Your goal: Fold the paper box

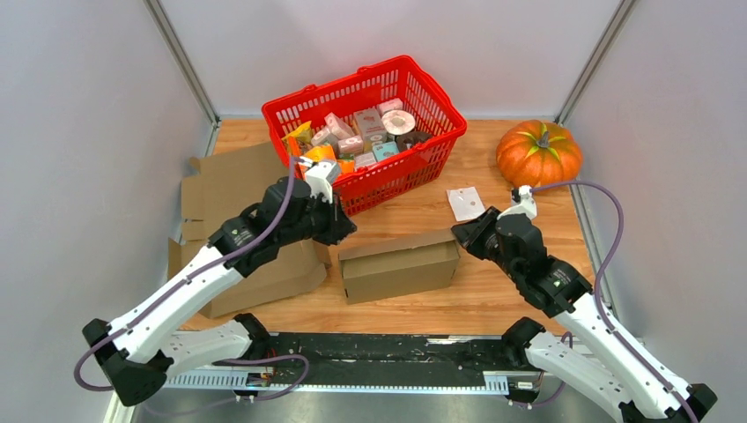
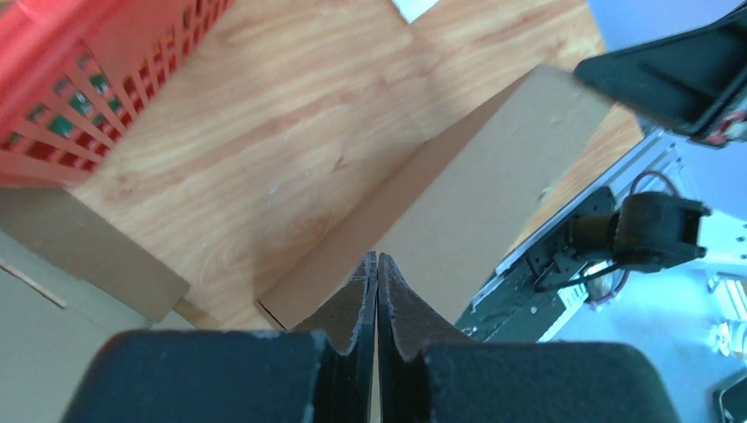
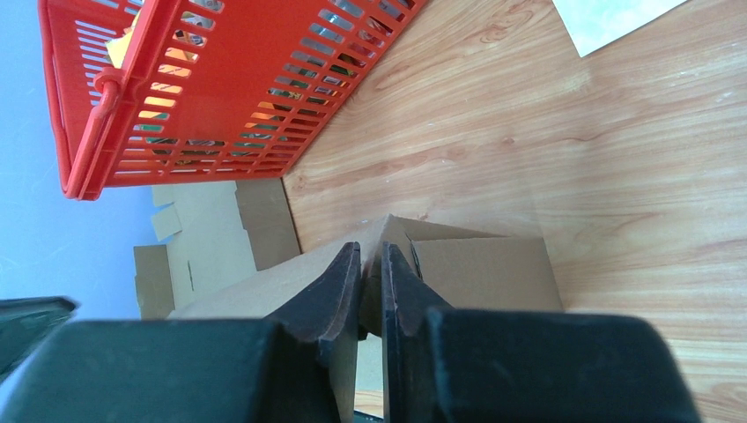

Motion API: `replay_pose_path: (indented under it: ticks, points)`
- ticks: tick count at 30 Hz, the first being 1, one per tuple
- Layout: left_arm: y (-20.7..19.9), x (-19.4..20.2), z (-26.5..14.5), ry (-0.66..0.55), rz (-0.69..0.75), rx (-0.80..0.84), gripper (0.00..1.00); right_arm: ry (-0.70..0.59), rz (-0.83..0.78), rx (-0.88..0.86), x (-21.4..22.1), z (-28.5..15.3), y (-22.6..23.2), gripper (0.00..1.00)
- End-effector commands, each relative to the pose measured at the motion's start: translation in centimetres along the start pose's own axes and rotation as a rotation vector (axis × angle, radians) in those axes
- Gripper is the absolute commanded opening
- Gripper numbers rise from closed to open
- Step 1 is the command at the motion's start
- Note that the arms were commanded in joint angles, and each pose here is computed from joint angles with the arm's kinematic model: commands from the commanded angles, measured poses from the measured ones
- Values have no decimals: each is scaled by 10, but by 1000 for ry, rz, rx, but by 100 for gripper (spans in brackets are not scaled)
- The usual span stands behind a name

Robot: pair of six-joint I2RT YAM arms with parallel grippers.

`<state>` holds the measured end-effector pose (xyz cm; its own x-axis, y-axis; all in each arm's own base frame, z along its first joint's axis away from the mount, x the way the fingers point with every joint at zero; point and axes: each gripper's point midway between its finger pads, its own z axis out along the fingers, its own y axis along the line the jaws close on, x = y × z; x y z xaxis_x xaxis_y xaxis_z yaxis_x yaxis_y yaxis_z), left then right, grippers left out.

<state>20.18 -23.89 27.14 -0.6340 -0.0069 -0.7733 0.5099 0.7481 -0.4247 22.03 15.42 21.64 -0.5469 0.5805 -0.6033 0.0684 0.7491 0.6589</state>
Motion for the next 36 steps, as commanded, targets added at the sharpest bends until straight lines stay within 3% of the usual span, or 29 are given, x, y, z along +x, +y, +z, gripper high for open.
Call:
replay_pose_path:
  ticks: [1, 3, 5, 9, 13, 16, 18, 23, 27, 30, 33, 36]
  points:
    - [-7, 18, 16, 8, -67, 91, 3, 65, -61, 74, 22, 4, -27, 12]
    - [0, 45, 19, 23, -129, 109, 0, 62, -61, 82, 23, 6, -30, 12]
    - [-10, 45, 18, -29, -169, 188, 0, 69, -61, 78, 26, 9, -30, 12]
    - [-8, 45, 4, -82, -151, 206, 18, 89, -69, 81, 32, 16, -31, 12]
    - [-22, 28, -8, -94, -123, 247, 25, 85, -79, 88, 30, 18, -30, 12]
    - [-39, 11, -17, -101, -107, 296, 23, 74, -83, 88, 27, 17, -29, 12]
    - [-43, 8, -19, -109, -119, 314, 16, 74, -80, 91, 28, 18, -31, 12]
    - [-34, 36, -10, -93, -189, 333, 6, 84, -79, 88, 31, 18, -31, 12]
    - [-7, 91, 16, -44, -299, 316, 4, 79, -78, 85, 31, 17, -32, 12]
    - [5, 109, 18, -18, -308, 274, 4, 83, -78, 89, 32, 16, -35, 12]
    - [1, 93, 0, -57, -263, 268, 6, 80, -83, 87, 30, 14, -34, 12]
    - [-9, 67, -24, -96, -208, 269, 15, 78, -84, 78, 29, 14, -31, 12]
